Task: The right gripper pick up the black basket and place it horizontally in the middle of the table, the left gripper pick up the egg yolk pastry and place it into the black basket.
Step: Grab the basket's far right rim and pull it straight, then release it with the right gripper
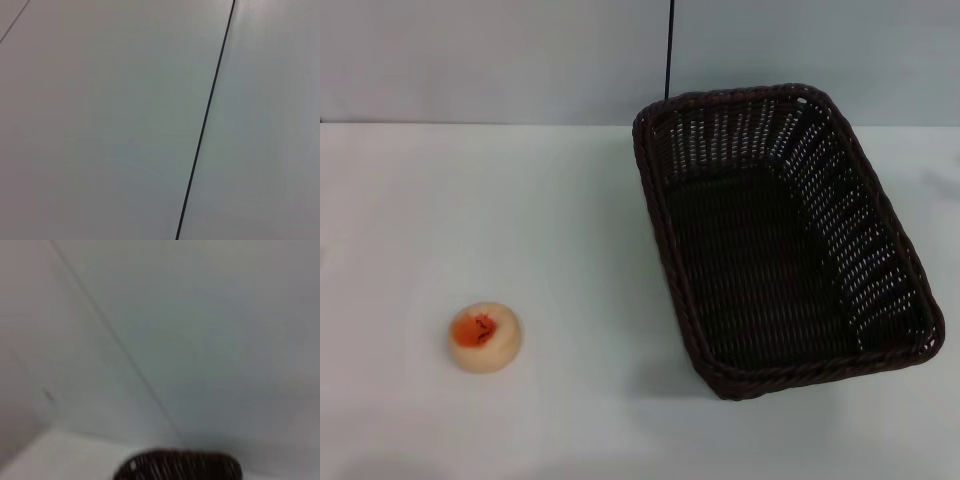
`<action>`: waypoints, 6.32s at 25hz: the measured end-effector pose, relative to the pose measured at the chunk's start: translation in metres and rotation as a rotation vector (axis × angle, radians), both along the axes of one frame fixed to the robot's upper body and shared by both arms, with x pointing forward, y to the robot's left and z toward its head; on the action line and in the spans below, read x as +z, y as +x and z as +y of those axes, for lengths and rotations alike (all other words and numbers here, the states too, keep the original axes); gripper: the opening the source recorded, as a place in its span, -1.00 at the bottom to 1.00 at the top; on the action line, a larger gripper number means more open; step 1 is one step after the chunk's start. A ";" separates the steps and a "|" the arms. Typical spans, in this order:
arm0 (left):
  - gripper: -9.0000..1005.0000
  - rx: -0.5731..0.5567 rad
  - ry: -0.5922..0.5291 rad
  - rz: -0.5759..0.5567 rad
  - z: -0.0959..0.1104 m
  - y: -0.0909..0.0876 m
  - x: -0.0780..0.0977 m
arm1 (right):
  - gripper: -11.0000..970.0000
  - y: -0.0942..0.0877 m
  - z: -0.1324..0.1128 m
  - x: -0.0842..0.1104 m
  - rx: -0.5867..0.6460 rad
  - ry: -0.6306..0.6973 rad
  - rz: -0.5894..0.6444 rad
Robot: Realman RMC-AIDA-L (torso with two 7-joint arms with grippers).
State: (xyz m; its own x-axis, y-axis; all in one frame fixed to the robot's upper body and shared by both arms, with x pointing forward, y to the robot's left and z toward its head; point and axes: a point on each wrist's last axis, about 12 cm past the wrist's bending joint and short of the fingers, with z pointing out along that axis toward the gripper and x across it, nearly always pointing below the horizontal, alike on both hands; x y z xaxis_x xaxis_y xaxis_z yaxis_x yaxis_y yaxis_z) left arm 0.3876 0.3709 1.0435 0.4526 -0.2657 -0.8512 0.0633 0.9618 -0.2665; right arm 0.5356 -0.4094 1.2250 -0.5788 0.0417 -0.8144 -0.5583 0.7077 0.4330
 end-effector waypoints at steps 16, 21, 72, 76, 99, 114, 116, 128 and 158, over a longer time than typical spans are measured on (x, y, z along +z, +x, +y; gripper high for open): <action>0.67 0.005 -0.008 0.007 -0.002 -0.002 -0.002 | 0.62 0.058 0.083 0.021 0.224 -0.545 0.340; 0.67 0.006 -0.010 0.007 -0.002 -0.002 -0.002 | 0.62 0.065 0.093 0.004 0.244 -0.567 0.353; 0.67 0.006 -0.021 0.043 -0.003 0.006 -0.005 | 0.51 0.078 0.154 -0.069 0.301 -0.542 0.422; 0.67 0.007 -0.021 0.044 -0.003 0.005 -0.006 | 0.14 0.078 0.153 -0.069 0.301 -0.542 0.420; 0.66 0.015 -0.022 0.049 -0.002 -0.001 -0.007 | -0.68 0.064 0.117 -0.056 0.299 -0.244 0.304; 0.66 0.001 -0.037 0.031 -0.006 0.001 -0.006 | -0.69 0.085 0.095 0.022 0.453 -0.324 0.001; 0.66 -0.002 -0.039 0.034 -0.007 0.001 -0.006 | -0.69 0.089 0.105 0.025 0.509 -0.367 -0.046; 0.66 -0.019 -0.038 0.052 -0.011 0.001 -0.009 | -0.69 0.102 0.181 -0.001 0.707 -0.569 -0.094; 0.66 -0.032 -0.055 0.084 -0.013 -0.003 -0.013 | -0.69 0.099 0.219 -0.002 0.962 -0.688 -0.228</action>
